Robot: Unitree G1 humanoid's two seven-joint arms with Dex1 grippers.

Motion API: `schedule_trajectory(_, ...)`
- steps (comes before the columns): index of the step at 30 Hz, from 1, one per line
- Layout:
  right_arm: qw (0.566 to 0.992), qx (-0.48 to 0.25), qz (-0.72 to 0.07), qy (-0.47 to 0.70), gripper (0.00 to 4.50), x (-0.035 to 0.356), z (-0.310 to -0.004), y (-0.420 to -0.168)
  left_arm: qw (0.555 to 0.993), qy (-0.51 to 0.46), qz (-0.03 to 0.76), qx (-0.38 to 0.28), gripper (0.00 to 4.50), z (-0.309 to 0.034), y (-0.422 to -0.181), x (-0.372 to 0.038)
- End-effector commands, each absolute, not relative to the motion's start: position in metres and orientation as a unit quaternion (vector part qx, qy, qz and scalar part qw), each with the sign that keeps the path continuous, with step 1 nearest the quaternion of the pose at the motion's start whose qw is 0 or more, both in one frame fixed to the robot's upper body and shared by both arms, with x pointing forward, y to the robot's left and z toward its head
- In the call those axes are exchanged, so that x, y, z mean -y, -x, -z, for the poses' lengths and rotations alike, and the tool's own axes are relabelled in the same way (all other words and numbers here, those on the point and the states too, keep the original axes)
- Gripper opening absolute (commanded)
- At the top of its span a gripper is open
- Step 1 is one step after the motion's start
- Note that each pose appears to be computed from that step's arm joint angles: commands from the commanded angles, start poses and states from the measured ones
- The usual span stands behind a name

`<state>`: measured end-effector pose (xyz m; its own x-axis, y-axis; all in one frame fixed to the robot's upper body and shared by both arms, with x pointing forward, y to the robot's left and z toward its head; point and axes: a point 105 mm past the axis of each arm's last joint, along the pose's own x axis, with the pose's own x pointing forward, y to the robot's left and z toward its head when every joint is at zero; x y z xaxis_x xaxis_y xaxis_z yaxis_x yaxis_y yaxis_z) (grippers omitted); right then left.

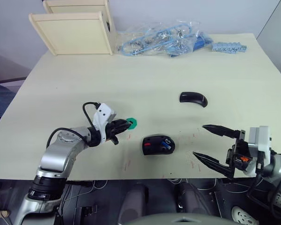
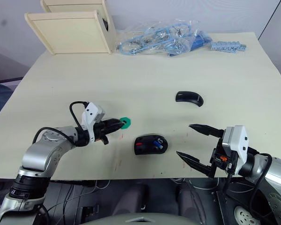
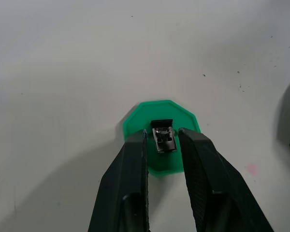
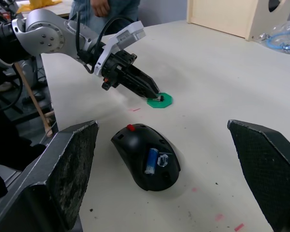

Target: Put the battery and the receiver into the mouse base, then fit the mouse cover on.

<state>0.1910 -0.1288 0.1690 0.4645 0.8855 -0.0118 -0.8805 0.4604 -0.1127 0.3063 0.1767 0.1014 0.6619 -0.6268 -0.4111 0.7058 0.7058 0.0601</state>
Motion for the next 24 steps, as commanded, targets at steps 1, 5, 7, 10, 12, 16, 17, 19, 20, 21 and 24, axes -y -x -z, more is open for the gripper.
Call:
schedule_trajectory(1,0.850,0.049,-0.522,0.057,4.50,0.125,-0.179,-0.186,0.906,-0.119,0.371,-0.165,1.12,-0.109,-0.310,-0.174)
schedule_trajectory(5,0.850,0.049,-0.521,0.056,4.50,0.126,-0.178,-0.187,0.905,-0.121,0.372,-0.165,1.12,-0.107,-0.311,-0.173)
schedule_trajectory(7,0.850,0.049,-0.521,0.056,4.50,0.127,-0.178,-0.186,0.904,-0.125,0.372,-0.168,1.12,-0.106,-0.311,-0.173)
schedule_trajectory(10,0.851,0.049,-0.520,0.056,4.50,0.127,-0.177,-0.186,0.903,-0.129,0.374,-0.169,1.12,-0.104,-0.312,-0.172)
schedule_trajectory(12,0.851,0.049,-0.519,0.055,4.50,0.128,-0.177,-0.186,0.902,-0.131,0.375,-0.169,1.12,-0.103,-0.312,-0.171)
schedule_trajectory(16,0.852,0.048,-0.519,0.055,4.50,0.128,-0.176,-0.185,0.898,-0.139,0.379,-0.172,1.12,-0.100,-0.311,-0.171)
schedule_trajectory(17,0.852,0.048,-0.519,0.054,4.50,0.128,-0.176,-0.185,0.898,-0.141,0.379,-0.172,1.12,-0.100,-0.310,-0.172)
schedule_trajectory(19,0.851,0.048,-0.519,0.054,4.50,0.128,-0.175,-0.184,0.896,-0.146,0.381,-0.173,1.12,-0.099,-0.309,-0.173)
schedule_trajectory(20,0.852,0.048,-0.519,0.054,4.50,0.128,-0.175,-0.184,0.896,-0.147,0.381,-0.174,1.12,-0.098,-0.309,-0.174)
schedule_trajectory(21,0.852,0.048,-0.519,0.054,4.50,0.128,-0.175,-0.184,0.896,-0.148,0.381,-0.174,1.12,-0.098,-0.309,-0.174)
schedule_trajectory(24,0.852,0.047,-0.519,0.053,4.50,0.128,-0.174,-0.183,0.895,-0.151,0.381,-0.175,1.12,-0.097,-0.307,-0.176)
